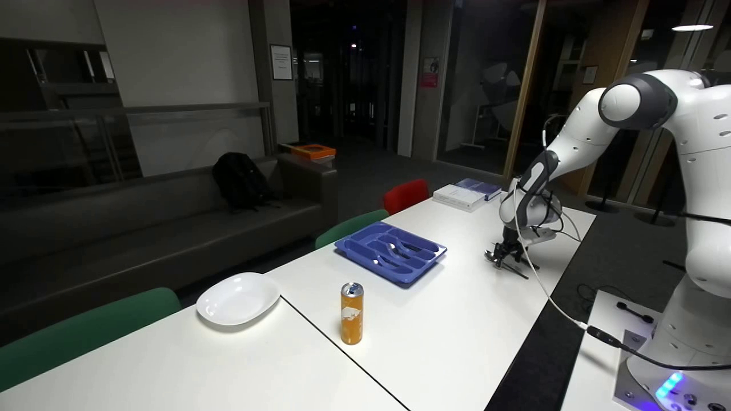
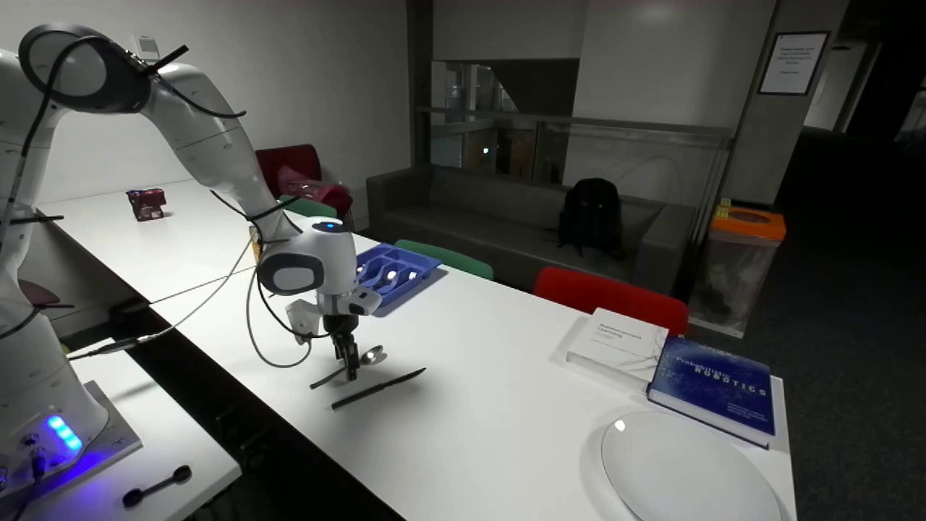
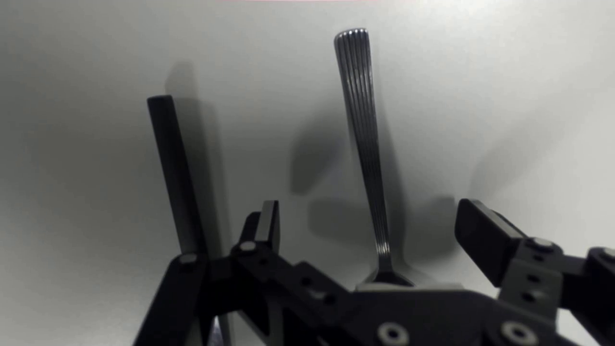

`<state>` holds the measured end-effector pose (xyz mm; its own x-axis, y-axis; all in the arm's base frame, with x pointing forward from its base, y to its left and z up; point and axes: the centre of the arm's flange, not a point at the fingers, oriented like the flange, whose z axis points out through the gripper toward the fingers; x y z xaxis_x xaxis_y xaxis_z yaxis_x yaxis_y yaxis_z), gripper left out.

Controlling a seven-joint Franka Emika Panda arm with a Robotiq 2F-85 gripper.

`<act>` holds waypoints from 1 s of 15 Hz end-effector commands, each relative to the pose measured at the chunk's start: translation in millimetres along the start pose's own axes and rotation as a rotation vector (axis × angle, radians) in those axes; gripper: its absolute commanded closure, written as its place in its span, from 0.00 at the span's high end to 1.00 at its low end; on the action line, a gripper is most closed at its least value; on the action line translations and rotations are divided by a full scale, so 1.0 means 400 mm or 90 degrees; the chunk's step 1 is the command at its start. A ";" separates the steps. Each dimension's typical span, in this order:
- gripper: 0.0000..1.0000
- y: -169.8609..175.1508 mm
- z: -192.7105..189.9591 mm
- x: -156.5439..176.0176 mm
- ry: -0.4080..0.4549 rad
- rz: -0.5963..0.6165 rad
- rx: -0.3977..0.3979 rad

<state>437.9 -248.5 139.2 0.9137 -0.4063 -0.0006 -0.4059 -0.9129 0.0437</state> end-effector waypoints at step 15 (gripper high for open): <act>0.02 -0.012 -0.041 -0.024 0.022 -0.013 -0.013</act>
<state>440.0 -247.3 142.3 0.9184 -0.3956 0.0050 -0.3954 -0.9174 0.0457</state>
